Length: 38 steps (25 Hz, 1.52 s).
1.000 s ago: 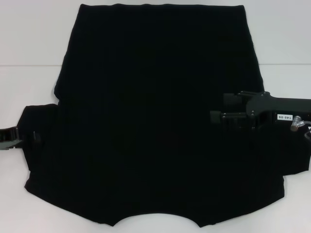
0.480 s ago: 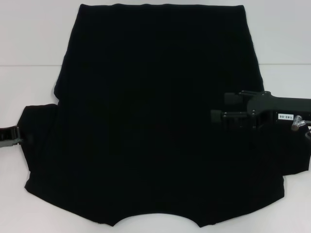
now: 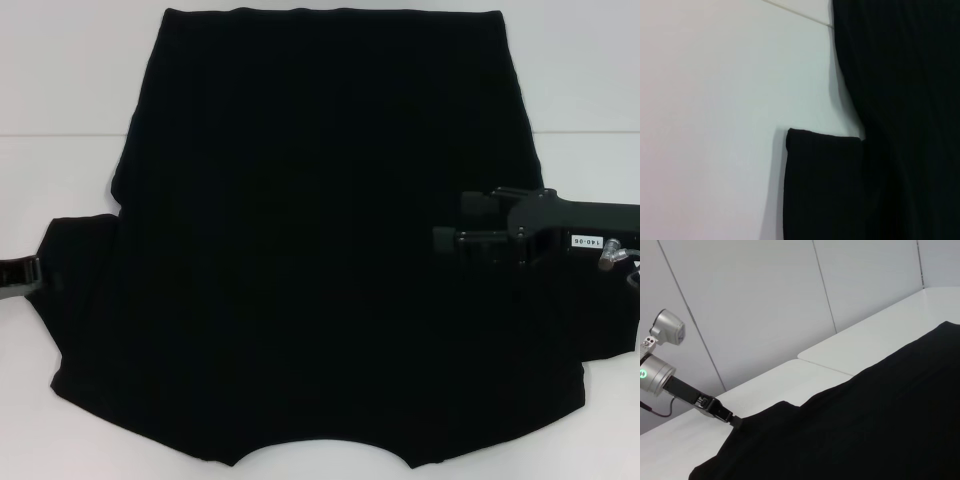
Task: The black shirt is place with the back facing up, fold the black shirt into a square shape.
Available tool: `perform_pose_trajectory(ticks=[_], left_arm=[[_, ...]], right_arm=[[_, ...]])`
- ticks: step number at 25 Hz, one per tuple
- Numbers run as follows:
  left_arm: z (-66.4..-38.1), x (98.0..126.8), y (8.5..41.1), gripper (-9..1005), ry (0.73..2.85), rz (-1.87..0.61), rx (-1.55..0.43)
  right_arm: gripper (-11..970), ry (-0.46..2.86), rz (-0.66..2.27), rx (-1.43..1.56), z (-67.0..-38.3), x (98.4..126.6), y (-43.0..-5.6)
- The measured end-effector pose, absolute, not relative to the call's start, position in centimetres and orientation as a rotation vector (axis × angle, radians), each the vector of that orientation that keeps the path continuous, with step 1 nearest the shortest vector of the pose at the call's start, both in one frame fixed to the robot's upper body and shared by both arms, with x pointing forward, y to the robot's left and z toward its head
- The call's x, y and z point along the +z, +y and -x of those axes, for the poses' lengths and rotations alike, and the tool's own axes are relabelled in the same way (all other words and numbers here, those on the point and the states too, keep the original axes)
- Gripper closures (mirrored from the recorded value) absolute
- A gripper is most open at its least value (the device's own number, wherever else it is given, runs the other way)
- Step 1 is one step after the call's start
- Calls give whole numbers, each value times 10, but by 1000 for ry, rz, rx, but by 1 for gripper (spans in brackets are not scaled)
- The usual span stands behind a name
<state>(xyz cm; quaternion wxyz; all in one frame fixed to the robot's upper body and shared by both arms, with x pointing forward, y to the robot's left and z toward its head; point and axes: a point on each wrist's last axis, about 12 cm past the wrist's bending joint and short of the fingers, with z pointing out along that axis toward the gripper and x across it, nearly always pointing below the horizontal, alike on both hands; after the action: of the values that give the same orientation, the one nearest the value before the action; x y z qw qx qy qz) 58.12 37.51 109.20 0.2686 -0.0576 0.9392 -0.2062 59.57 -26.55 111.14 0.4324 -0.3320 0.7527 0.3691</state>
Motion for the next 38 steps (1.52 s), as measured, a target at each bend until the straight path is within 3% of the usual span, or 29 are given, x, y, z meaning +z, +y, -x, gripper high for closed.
perform_pose_trajectory(ticks=[12, 17, 28, 33, 38], left_arm=[[-565, 1102, 388, 946, 2561, 197, -598], [-563, 1098, 389, 739, 2568, 217, -596], [-565, 1092, 387, 542, 2586, 224, -564], [-566, 1092, 385, 344, 2597, 200, -556], [-569, 1092, 380, 347, 2606, 177, -562]], right_arm=[[43, 1879, 818, 913, -594, 1109, -268], [43, 1877, 813, 911, -594, 1109, -268], [43, 1875, 809, 909, -595, 1110, -269], [44, 1877, 807, 910, -595, 1110, -269], [44, 1877, 806, 913, -595, 1110, -269]])
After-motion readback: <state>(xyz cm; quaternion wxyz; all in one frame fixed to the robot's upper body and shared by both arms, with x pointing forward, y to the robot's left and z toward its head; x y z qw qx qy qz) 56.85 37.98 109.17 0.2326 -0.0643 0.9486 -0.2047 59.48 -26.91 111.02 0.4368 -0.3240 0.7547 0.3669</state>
